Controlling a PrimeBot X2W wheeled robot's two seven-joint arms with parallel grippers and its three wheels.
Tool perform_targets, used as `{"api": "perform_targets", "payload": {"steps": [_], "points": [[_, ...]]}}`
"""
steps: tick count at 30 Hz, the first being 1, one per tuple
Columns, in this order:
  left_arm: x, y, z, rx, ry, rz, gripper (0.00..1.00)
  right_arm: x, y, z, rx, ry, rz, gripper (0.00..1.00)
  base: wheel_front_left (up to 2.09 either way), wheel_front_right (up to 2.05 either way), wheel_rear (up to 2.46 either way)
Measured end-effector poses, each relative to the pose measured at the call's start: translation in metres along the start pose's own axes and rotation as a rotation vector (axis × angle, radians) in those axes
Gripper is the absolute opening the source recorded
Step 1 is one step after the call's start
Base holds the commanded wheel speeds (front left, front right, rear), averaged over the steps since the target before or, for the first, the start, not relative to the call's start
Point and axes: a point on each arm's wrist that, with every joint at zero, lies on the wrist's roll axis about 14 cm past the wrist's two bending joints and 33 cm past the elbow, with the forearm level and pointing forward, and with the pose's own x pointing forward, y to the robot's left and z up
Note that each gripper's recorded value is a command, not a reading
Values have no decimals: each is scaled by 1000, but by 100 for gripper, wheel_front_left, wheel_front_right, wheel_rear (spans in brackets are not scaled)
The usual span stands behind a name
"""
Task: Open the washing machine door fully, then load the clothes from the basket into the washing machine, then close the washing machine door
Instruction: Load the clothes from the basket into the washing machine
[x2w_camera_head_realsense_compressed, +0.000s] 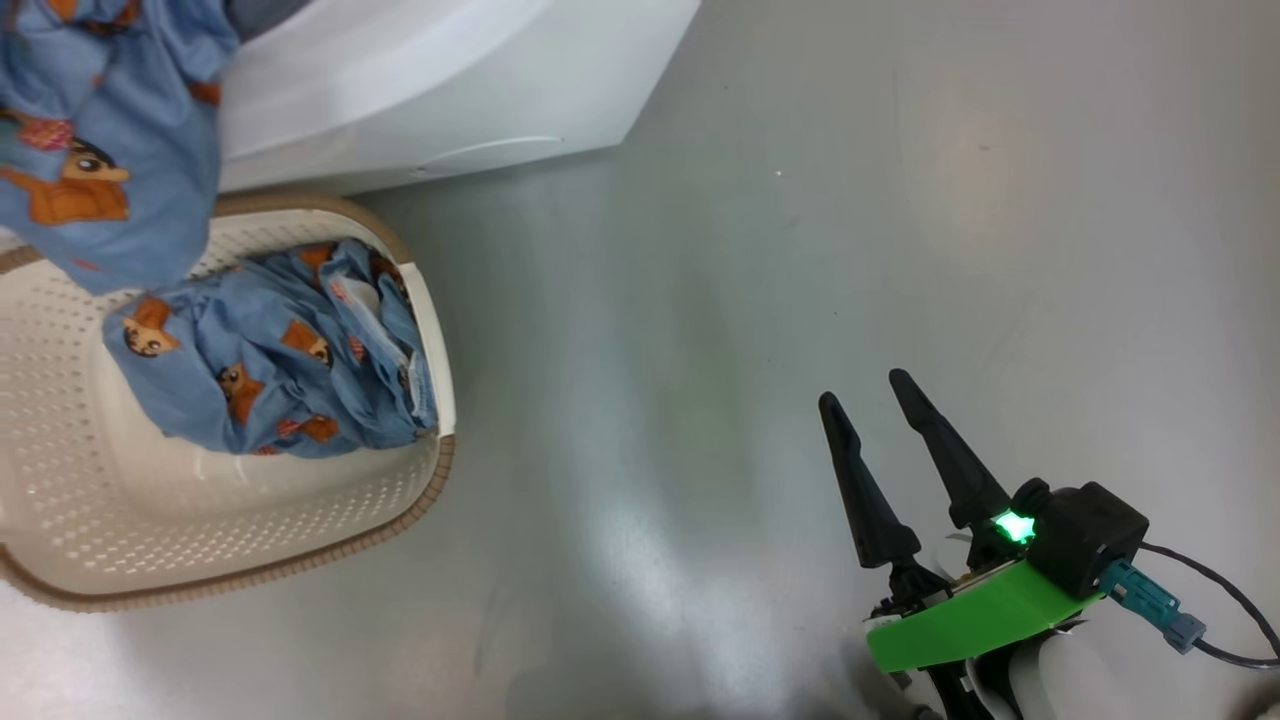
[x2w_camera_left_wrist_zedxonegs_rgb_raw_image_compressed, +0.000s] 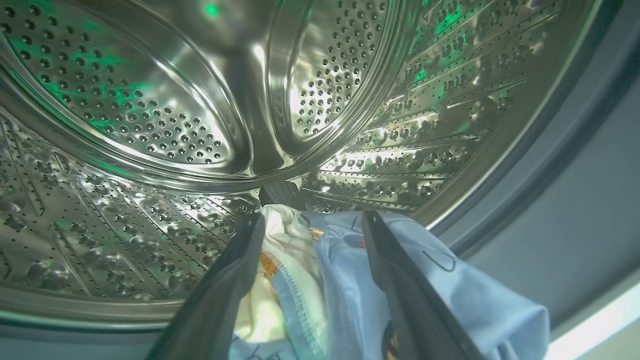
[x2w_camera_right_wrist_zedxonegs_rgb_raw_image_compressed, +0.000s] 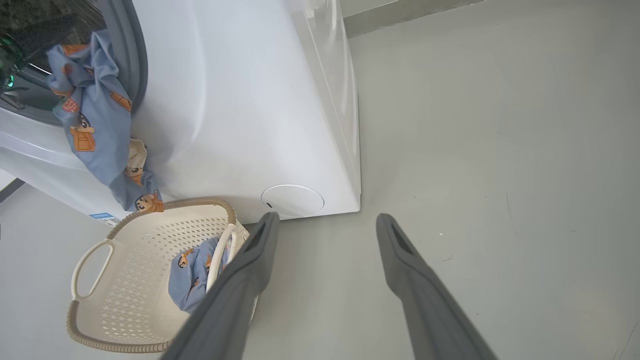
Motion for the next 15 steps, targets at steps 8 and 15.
{"api": "perform_targets", "payload": {"steps": [8,15], "points": [[-23,-9,9,-5,-9,8,100,1,5,9,0,-25,15,100,0,0,0],[-40,-13,17,-15,-31,24,100,2,11,14,-5,-38,33,100,0,0,0]]}}
